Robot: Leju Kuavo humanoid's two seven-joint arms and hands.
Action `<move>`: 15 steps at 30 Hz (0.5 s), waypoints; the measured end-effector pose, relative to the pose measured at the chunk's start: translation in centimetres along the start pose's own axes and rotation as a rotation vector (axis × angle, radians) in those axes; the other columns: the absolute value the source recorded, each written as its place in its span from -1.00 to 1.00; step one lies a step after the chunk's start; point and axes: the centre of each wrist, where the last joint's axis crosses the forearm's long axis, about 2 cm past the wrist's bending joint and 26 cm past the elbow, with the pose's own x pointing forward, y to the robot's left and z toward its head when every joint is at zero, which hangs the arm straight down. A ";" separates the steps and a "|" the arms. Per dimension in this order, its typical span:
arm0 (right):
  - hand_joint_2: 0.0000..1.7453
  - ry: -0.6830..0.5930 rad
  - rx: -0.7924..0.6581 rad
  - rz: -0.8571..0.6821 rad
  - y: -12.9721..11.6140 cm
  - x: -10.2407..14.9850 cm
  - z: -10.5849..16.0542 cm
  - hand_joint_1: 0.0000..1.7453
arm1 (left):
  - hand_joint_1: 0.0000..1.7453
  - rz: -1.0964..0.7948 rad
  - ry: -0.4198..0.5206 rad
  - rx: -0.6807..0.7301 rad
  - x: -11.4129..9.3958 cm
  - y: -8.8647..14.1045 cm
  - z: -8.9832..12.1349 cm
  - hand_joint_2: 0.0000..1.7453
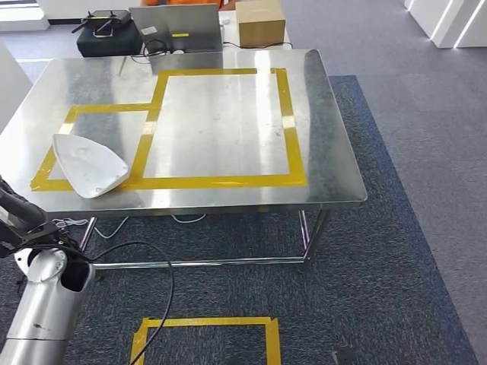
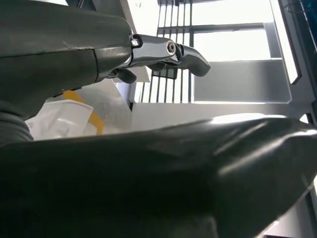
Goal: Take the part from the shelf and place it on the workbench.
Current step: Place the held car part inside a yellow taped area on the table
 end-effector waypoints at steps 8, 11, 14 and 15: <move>-1.00 0.007 0.002 0.001 0.1 -0.1 0.0 -1.00 | -1.00 -0.010 -0.006 0.005 0.0 0.7 0.3 -1.00; -1.00 0.008 0.002 0.000 0.1 -0.2 0.1 -1.00 | -1.00 -0.013 -0.013 0.004 0.1 0.9 0.4 -1.00; -1.00 0.011 0.003 -0.001 0.1 -0.3 0.1 -1.00 | -1.00 -0.012 -0.017 0.005 0.2 0.9 0.4 -1.00; -1.00 0.010 0.003 0.000 0.1 -0.3 0.1 -1.00 | -1.00 -0.012 -0.017 0.005 0.2 0.9 0.4 -1.00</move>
